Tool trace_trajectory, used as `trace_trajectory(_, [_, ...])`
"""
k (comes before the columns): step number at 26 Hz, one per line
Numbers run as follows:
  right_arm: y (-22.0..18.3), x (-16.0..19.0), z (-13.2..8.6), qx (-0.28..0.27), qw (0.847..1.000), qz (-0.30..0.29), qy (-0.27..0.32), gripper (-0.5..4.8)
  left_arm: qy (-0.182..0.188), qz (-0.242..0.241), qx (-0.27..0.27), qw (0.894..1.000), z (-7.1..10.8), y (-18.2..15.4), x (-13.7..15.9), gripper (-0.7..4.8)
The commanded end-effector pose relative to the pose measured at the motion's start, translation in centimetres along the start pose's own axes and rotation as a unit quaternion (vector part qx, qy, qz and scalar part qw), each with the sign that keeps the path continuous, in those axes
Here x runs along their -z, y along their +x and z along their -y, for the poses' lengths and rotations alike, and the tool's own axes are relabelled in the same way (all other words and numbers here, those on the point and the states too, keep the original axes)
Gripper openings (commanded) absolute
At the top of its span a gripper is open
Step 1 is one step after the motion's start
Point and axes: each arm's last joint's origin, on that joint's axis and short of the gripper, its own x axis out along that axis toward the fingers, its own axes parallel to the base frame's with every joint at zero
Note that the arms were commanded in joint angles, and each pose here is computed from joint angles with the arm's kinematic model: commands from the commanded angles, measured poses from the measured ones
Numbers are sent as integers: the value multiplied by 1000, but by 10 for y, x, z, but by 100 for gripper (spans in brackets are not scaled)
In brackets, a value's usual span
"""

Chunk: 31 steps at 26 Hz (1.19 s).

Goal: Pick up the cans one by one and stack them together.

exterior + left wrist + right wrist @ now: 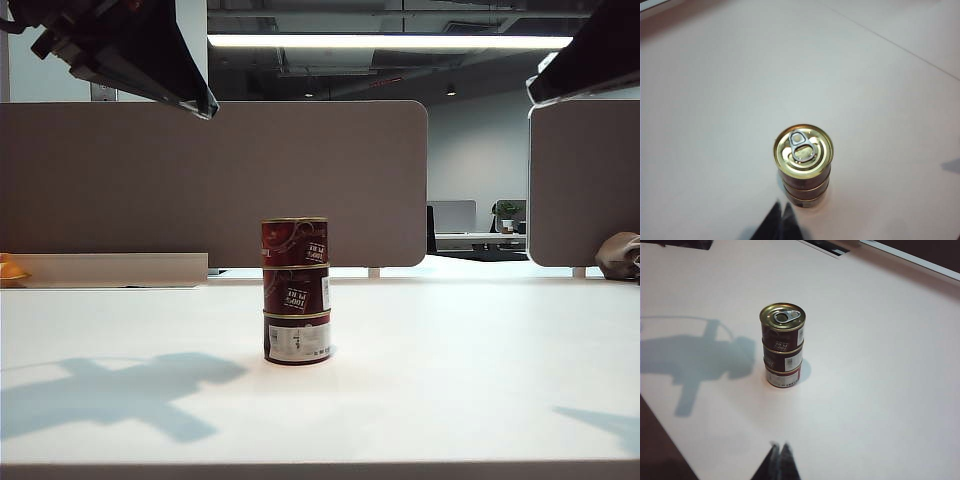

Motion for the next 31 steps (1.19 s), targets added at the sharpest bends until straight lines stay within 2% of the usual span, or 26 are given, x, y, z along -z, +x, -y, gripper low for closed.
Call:
trace_trajectory(1, [-4, -2, 0, 1, 1000, 10, 1, 4, 2, 19, -2, 1000, 0, -8, -5, -5])
trace_trajectory(7, [-13, -3, 8, 33, 999, 32, 11, 4, 2, 56, -6, 998, -1, -27, -10, -5])
trace_trajectory(11, [-23, -4, 18, 80, 995, 55, 24, 4, -4, 85, -22, 996, -9, -43, -13, -5])
trace_trajectory(14, [-36, -4, 27, 139, 986, 81, 36, 4, -19, 131, -76, 988, -25, -71, -14, -5])
trace_trajectory(17, [-44, -4, 33, 179, 978, 96, 42, 4, -26, 157, -113, 981, -32, -89, -13, -5])
trace_trajectory(20, [-53, -3, 36, 217, 968, 114, 46, 4, -36, 184, -169, 968, -41, -110, -10, -5])
trace_trajectory(25, [-55, 0, 35, 222, 966, 127, 45, 4, -35, 205, -186, 960, -37, -124, 0, -5])
trace_trajectory(31, [-45, 23, 34, 220, 969, 104, 49, 4, -33, 210, -186, 959, -31, -125, 20, -5])
